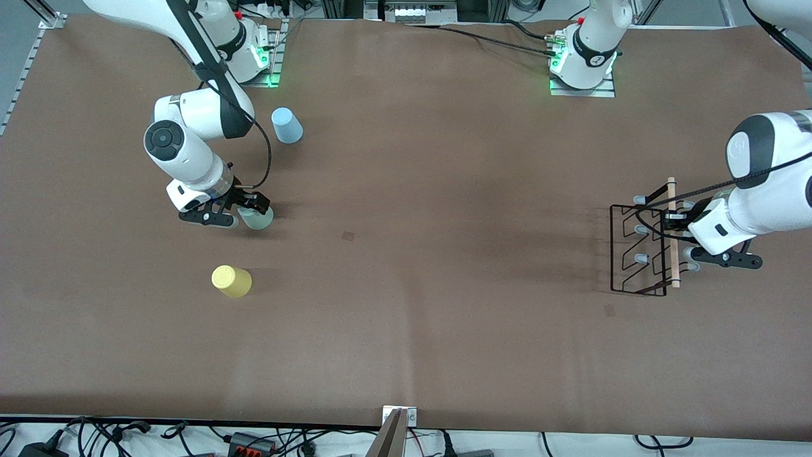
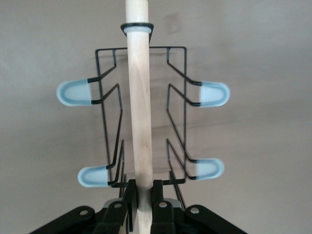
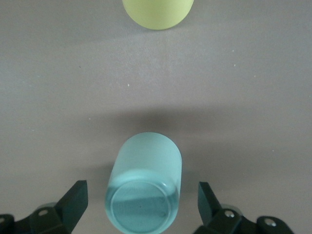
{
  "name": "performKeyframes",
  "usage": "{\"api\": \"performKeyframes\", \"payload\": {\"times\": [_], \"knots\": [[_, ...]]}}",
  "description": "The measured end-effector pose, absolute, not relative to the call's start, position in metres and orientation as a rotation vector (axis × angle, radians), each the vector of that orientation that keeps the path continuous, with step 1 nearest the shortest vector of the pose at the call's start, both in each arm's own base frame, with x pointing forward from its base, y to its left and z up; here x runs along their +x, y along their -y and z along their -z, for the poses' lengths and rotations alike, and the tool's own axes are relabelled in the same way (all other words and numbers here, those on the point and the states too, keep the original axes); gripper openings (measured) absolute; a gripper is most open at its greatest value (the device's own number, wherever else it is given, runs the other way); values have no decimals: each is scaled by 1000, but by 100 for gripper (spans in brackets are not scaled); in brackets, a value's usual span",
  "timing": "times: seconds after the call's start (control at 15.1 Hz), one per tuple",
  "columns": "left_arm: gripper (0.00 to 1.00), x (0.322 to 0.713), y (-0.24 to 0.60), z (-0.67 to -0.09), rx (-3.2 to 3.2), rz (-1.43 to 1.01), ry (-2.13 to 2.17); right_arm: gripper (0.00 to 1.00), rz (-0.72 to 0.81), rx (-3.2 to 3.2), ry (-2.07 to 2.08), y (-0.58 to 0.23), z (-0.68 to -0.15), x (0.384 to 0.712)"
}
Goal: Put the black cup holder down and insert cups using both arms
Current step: 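Grasp the rack handle with the left gripper while the right gripper lowers, then carry the rack mid-table with the left gripper while the right gripper grasps the cup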
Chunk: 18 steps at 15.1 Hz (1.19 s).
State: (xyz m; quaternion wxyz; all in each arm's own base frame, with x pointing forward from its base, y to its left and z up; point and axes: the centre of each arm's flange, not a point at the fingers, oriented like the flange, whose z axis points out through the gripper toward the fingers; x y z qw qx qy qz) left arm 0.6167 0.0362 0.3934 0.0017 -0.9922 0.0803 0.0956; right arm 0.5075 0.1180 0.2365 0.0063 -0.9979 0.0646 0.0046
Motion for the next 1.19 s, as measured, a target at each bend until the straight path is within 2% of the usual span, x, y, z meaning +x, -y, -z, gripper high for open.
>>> {"api": "performKeyframes", "payload": {"times": [0.33, 0.4, 0.53, 0.59, 0.92, 1.19], "knots": [[16, 610, 121, -439, -3135, -271, -411, 100, -24, -3124, -204, -118, -230, 507], [16, 600, 160, -441, -3140, -272, -414, 93, -24, -3123, -205, -118, -230, 507], [16, 577, 233, -439, -3148, -295, -378, 71, -23, -3123, -206, -117, -230, 507], [16, 565, 267, -436, -3154, -300, -351, 65, -17, -3122, -208, -117, -232, 508], [16, 521, 412, -406, -3233, -260, -127, 65, 17, -3116, -212, -116, -241, 515], [16, 511, 465, -368, -3304, -254, -83, 65, 29, -3122, -164, -113, -291, 524]]}}
